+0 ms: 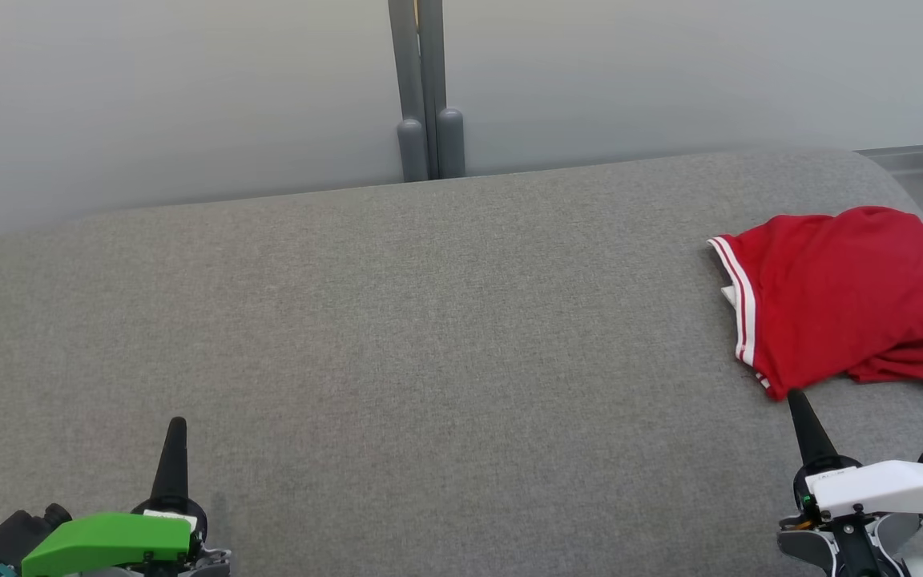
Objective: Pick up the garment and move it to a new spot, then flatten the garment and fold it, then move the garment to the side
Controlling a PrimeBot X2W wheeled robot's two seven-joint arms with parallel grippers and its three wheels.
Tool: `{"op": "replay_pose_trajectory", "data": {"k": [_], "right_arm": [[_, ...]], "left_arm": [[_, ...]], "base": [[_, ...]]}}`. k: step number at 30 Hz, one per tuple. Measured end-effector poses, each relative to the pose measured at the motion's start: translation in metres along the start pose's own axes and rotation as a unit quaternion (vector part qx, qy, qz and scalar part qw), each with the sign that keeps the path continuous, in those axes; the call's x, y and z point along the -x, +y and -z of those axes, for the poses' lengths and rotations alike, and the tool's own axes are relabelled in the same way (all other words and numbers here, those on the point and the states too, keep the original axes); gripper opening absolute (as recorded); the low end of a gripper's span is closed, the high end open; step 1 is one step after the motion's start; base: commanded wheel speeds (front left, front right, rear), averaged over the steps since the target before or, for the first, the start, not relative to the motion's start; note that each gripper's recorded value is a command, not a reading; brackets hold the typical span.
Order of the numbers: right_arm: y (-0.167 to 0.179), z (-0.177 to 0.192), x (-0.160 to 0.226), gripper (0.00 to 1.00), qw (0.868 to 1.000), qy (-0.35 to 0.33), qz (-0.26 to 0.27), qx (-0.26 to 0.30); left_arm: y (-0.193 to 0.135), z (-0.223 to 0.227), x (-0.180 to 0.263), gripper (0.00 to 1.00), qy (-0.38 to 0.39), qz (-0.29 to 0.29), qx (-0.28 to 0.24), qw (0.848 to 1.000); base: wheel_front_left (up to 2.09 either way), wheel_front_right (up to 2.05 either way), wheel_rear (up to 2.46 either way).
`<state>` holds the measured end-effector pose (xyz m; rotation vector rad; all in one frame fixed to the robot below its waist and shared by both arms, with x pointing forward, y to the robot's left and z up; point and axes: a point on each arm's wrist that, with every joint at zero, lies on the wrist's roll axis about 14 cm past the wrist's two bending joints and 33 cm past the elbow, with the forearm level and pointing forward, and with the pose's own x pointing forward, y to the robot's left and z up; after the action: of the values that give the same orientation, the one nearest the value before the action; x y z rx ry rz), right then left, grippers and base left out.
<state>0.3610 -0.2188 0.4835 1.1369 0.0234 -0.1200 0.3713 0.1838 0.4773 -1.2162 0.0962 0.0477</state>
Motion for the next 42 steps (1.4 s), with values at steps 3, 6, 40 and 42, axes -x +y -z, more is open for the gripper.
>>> {"op": "replay_pose_trajectory", "data": {"k": [3, 6, 40, 42], "right_arm": [[0.001, 0.001, -0.001, 0.00, 1.000, 0.002, -0.002, -0.016], [0.004, 0.001, -0.003, 0.00, 0.999, 0.004, -0.006, -0.032], [0.023, 0.009, -0.016, 0.00, 0.982, 0.028, -0.036, -0.182], [0.024, 0.009, -0.017, 0.00, 0.981, 0.029, -0.037, -0.189]], "left_arm": [[-0.001, -0.002, -0.001, 0.00, -0.002, 0.002, 0.012, 1.000], [-0.003, -0.003, -0.002, 0.00, -0.003, 0.005, 0.028, 1.000], [-0.016, -0.019, -0.007, 0.00, -0.013, 0.033, 0.151, 0.988], [-0.017, -0.020, -0.008, 0.00, -0.013, 0.035, 0.157, 0.987]], "base": [[0.00, 0.00, 0.00], [0.00, 0.00, 0.00], [0.00, 0.00, 0.00], [0.00, 0.00, 0.00]]}}
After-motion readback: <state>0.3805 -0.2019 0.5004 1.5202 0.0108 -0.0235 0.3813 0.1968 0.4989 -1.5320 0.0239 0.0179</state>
